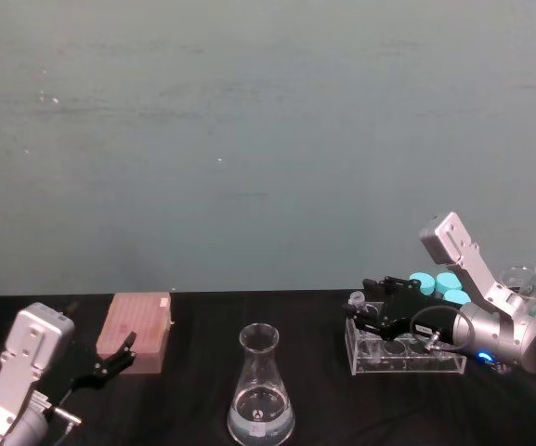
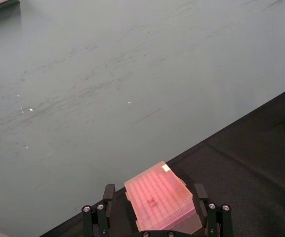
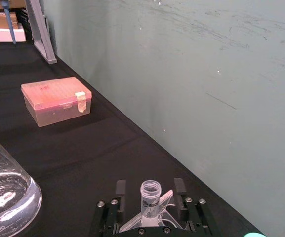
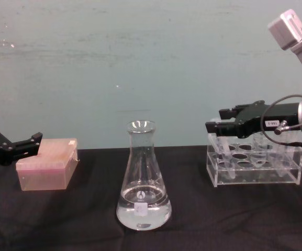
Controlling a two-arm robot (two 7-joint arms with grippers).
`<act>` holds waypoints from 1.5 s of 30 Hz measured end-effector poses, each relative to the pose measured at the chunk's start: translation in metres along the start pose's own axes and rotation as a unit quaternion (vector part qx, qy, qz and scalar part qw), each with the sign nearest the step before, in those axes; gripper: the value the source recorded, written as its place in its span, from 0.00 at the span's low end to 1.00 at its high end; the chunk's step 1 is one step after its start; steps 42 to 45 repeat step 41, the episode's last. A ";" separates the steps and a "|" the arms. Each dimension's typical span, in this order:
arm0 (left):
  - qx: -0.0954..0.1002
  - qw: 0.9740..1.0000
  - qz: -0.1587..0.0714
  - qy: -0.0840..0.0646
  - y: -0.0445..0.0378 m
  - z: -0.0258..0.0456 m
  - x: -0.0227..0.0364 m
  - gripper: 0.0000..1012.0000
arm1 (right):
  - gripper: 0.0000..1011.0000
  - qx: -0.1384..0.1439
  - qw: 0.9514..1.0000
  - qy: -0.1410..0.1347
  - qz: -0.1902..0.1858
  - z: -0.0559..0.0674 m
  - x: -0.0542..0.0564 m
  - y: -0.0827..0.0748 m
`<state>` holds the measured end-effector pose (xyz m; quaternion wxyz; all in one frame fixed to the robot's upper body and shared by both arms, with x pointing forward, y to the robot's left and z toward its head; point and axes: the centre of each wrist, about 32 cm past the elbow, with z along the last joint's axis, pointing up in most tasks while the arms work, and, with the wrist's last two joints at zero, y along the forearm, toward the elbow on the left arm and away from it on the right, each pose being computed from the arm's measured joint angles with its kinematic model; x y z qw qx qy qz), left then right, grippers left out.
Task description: Pour the liquid from the test tube into the beaker using one hand.
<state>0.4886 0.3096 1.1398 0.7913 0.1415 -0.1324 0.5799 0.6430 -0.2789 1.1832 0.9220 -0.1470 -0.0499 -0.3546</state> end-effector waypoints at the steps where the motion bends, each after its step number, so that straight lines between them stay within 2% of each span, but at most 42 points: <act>1: 0.000 1.000 0.000 0.000 0.0000 0.0000 0.0000 0.99 | 0.62 0.000 1.000 0.000 0.000 0.000 0.000 0.000; 4: 0.000 1.000 0.000 0.000 0.0000 0.0000 0.0000 0.99 | 0.68 0.000 1.000 0.000 0.000 0.000 0.000 0.000; 5: 0.000 1.000 0.000 0.000 0.0000 0.0000 0.0000 0.99 | 0.73 0.000 1.000 0.000 0.000 0.000 0.000 0.000; 7: 0.000 1.000 0.000 0.000 0.0000 0.0000 0.0000 0.99 | 0.76 0.000 1.000 0.000 0.000 0.000 0.000 0.000; 13: 0.000 1.000 0.000 0.000 0.0000 0.0000 0.0000 0.99 | 0.96 0.000 1.000 0.000 0.000 0.000 0.000 0.000; 15: 0.000 1.000 0.000 0.000 0.0000 0.0000 0.0000 0.99 | 0.98 0.000 1.000 0.000 0.000 0.000 0.000 0.000; 45: 0.000 1.000 0.000 0.000 0.0000 0.0000 0.0000 0.99 | 0.99 0.000 1.000 0.000 0.000 0.000 0.000 0.000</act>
